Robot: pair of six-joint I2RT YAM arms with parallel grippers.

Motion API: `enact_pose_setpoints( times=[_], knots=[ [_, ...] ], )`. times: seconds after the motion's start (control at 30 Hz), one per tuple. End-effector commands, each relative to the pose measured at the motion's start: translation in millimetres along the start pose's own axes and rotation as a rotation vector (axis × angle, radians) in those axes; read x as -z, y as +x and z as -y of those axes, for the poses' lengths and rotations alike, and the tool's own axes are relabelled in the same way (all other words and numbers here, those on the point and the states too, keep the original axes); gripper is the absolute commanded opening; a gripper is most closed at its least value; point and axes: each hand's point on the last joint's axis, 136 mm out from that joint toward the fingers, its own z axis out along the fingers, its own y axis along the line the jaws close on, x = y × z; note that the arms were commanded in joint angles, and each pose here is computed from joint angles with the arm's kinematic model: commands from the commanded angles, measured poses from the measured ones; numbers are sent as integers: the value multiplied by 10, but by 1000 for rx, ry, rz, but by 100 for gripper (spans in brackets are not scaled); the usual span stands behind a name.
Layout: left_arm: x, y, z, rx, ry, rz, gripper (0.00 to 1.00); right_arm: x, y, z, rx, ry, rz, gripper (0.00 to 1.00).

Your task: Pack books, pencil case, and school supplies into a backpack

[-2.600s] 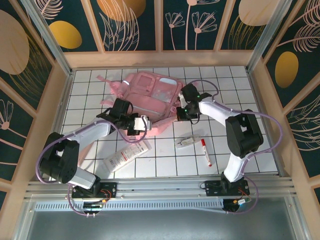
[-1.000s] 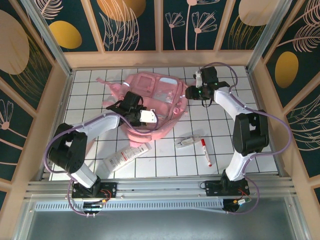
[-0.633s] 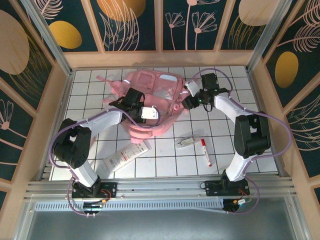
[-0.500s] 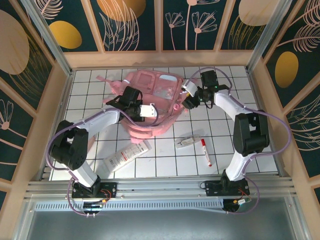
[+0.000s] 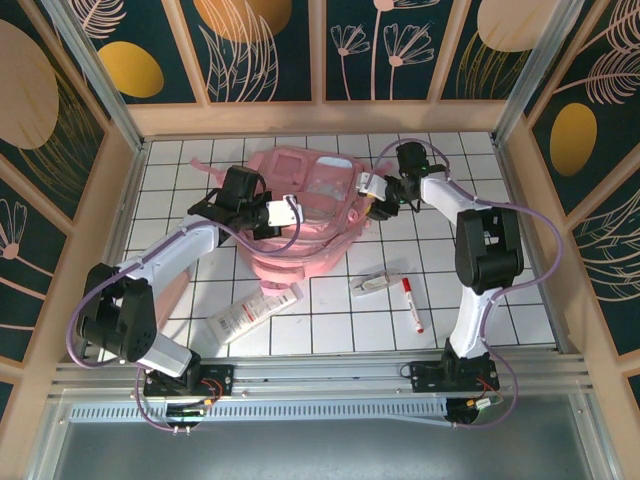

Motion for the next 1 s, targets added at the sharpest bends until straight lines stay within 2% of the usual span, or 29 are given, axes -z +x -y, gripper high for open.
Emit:
enact_pose_setpoints(
  times=[0.0, 0.27, 0.47, 0.77, 0.97],
  knots=[
    [210, -394, -141, -42, -52, 161, 0, -76, -161, 89, 68, 27, 38, 49],
    [301, -484, -161, -50, -62, 211, 0, -240, -125, 163, 46, 22, 56, 42],
    [302, -498, -200, -34, -77, 220, 0, -271, -90, 35, 37, -19, 59, 21],
    [214, -389, -282, 8, -97, 169, 0, 5, -259, -222, 152, -92, 99, 1],
    [185, -344, -295, 10, -104, 148, 0, 115, -271, -281, 163, -93, 87, 0]
  ],
)
